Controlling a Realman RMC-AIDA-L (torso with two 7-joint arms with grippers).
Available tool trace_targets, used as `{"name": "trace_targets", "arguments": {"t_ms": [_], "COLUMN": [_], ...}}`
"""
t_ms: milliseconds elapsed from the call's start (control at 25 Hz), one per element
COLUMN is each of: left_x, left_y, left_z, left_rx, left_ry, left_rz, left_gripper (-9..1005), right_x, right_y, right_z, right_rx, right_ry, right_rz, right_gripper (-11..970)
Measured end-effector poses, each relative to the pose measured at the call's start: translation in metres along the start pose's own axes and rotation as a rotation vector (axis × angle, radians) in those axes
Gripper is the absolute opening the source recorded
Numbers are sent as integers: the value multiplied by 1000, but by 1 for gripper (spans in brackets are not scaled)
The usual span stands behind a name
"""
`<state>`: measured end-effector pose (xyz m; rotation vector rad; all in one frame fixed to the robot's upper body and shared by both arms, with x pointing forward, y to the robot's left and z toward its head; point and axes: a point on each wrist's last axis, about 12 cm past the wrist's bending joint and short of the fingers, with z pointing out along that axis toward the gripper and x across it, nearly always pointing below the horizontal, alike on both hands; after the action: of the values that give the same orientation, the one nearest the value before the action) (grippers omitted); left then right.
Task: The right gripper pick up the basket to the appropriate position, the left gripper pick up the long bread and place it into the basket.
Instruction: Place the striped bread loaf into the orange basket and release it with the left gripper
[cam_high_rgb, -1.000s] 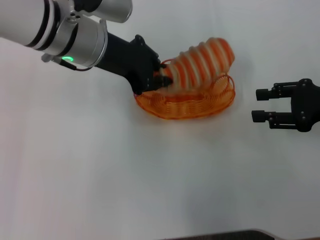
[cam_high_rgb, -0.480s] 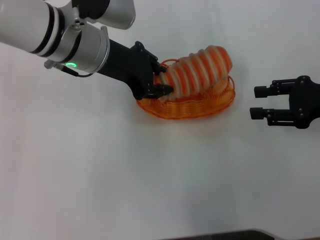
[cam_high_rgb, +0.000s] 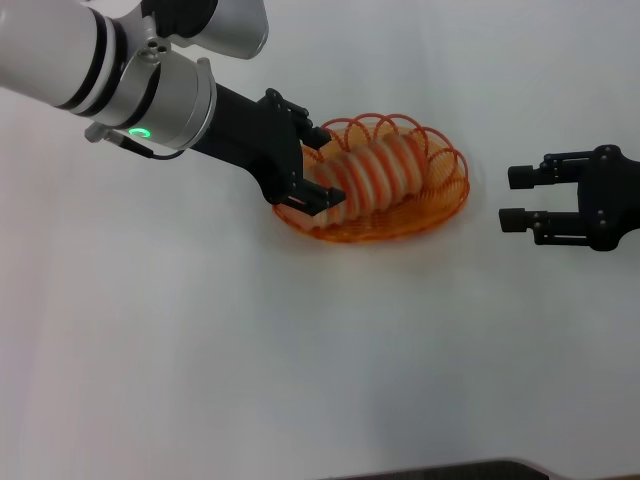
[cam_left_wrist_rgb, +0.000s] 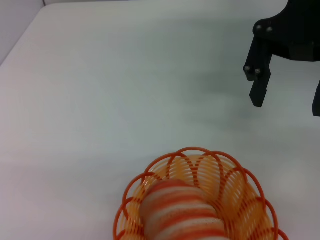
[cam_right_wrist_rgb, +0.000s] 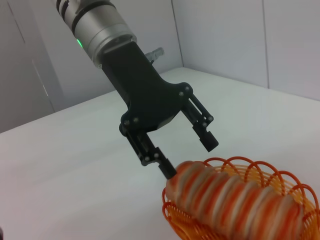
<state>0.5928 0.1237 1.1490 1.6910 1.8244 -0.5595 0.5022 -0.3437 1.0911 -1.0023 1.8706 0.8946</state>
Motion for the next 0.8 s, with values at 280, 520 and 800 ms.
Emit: {"name": "trace_targets", "arguments": {"t_ms": [280,520,800], "left_x": [3,21,78], "left_y": [4,11,-2], "left_z": [-5,-35,-59], "left_rx": [-20,-9,-7], "left_ry": [-16,-123,-228], "left_rz": [-79,-234,-396], "left_gripper": [674,783,777], "right_x": [-1,-1,-1], "right_y": [0,-1,-1], "right_z": [0,-2,-3], "right_rx": [2,10,10], "right_ry": [-7,-12,-13], "right_rz": [-1,-1,-8], "right_gripper": [738,742,746]}}
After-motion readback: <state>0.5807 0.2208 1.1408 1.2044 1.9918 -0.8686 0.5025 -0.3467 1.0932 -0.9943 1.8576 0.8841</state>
